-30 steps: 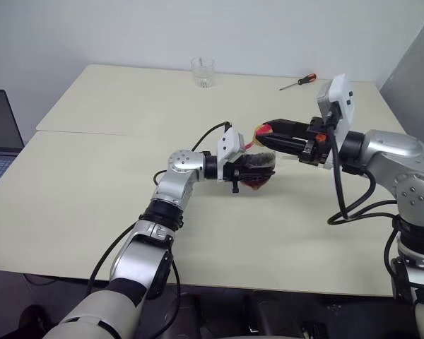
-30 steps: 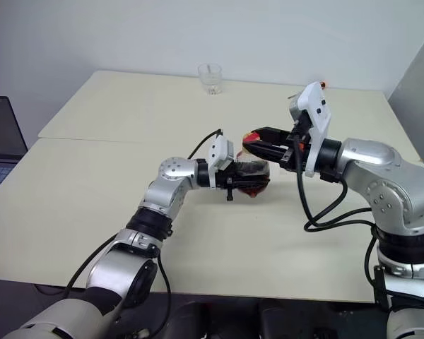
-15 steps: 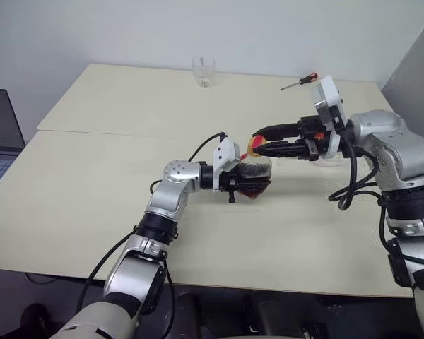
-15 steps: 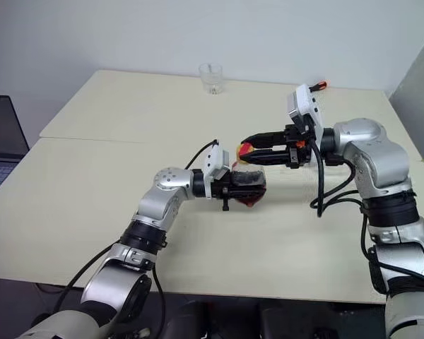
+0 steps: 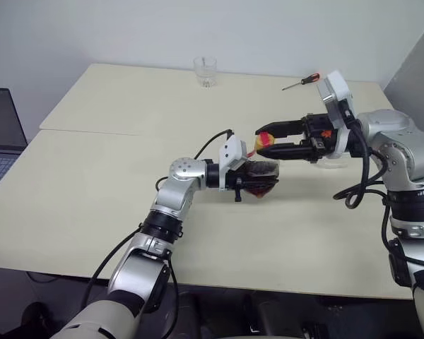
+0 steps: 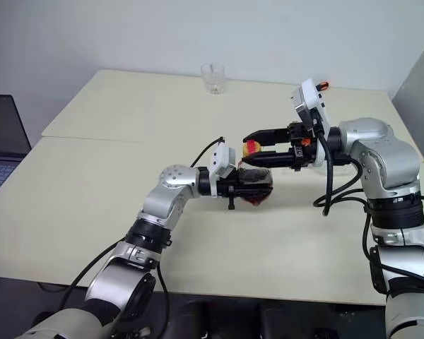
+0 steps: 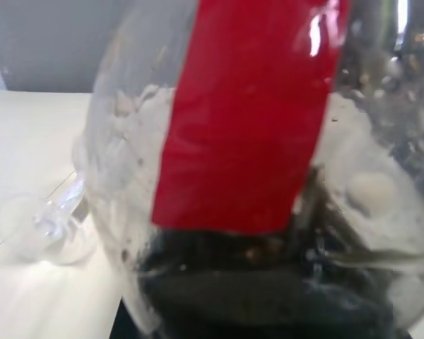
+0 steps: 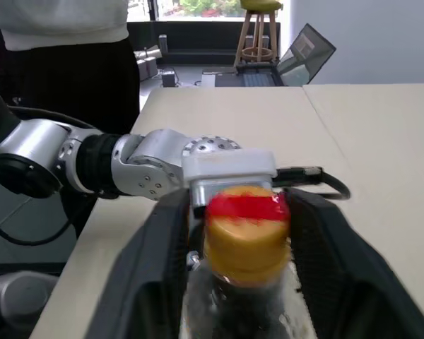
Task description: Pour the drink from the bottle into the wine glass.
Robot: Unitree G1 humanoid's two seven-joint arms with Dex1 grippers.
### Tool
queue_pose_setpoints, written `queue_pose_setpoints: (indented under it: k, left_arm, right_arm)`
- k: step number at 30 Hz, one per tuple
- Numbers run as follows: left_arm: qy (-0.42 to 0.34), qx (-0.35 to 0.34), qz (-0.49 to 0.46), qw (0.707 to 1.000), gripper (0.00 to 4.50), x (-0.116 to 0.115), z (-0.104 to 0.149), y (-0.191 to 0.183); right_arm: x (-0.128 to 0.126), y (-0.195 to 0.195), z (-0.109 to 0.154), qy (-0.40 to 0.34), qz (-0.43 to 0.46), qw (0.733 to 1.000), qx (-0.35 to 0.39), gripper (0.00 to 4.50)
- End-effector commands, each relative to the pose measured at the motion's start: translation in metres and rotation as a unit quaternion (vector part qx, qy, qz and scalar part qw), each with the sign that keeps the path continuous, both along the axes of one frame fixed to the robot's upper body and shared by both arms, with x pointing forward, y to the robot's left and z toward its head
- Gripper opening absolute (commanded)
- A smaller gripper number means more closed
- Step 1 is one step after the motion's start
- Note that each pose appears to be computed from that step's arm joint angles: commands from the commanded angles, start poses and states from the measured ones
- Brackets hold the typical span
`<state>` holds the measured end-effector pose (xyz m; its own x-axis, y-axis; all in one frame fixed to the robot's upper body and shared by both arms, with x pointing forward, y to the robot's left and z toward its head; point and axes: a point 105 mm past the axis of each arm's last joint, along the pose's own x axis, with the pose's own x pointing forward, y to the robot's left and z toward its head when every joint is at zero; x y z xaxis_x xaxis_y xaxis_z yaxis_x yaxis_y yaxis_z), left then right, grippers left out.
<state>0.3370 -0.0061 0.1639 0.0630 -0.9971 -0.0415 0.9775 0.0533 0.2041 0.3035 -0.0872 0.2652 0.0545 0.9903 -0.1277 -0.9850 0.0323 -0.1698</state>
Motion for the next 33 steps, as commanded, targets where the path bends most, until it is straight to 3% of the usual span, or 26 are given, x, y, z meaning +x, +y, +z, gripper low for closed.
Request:
queue_pose_setpoints:
  k: [1, 3, 4, 10, 14, 19, 23, 33]
  left_arm:
    - [-0.033, -0.019, -0.008, 0.999, 1.13, 0.001, 0.021, -0.005]
    - [-0.033, -0.021, -0.011, 0.999, 1.13, 0.001, 0.021, -0.007]
    - [-0.033, -0.022, -0.011, 0.999, 1.13, 0.001, 0.021, -0.007]
    - [-0.038, -0.029, -0.002, 0.999, 1.13, 0.003, 0.021, -0.009]
    - [-0.037, -0.048, 0.036, 0.998, 1.13, 0.012, 0.025, -0.004]
    - [-0.036, -0.038, 0.048, 0.997, 1.09, 0.016, 0.017, -0.001]
    - [-0.037, -0.041, 0.049, 0.997, 1.09, 0.017, 0.017, -0.007]
    - [-0.033, -0.021, 0.036, 0.999, 1.09, 0.019, 0.008, -0.012]
  right_arm:
    - [-0.016, 0.000, 0.012, -0.014, 0.011, 1.000, 0.012, 3.67]
    - [-0.017, -0.003, 0.014, -0.020, -0.006, 1.000, 0.016, 4.43]
    - [-0.017, -0.007, 0.017, -0.024, -0.023, 0.999, 0.022, 4.50]
    - [-0.017, -0.030, 0.025, -0.051, -0.131, 0.989, 0.032, 4.50]
    - [-0.023, -0.039, 0.048, -0.078, -0.243, 0.964, 0.073, 4.50]
    - [-0.032, -0.041, 0.041, -0.054, -0.350, 0.929, 0.108, 4.50]
    - [-0.032, -0.043, 0.022, -0.038, -0.463, 0.875, 0.134, 4.50]
    - [-0.028, -0.011, 0.021, -0.038, -0.554, 0.820, 0.135, 4.50]
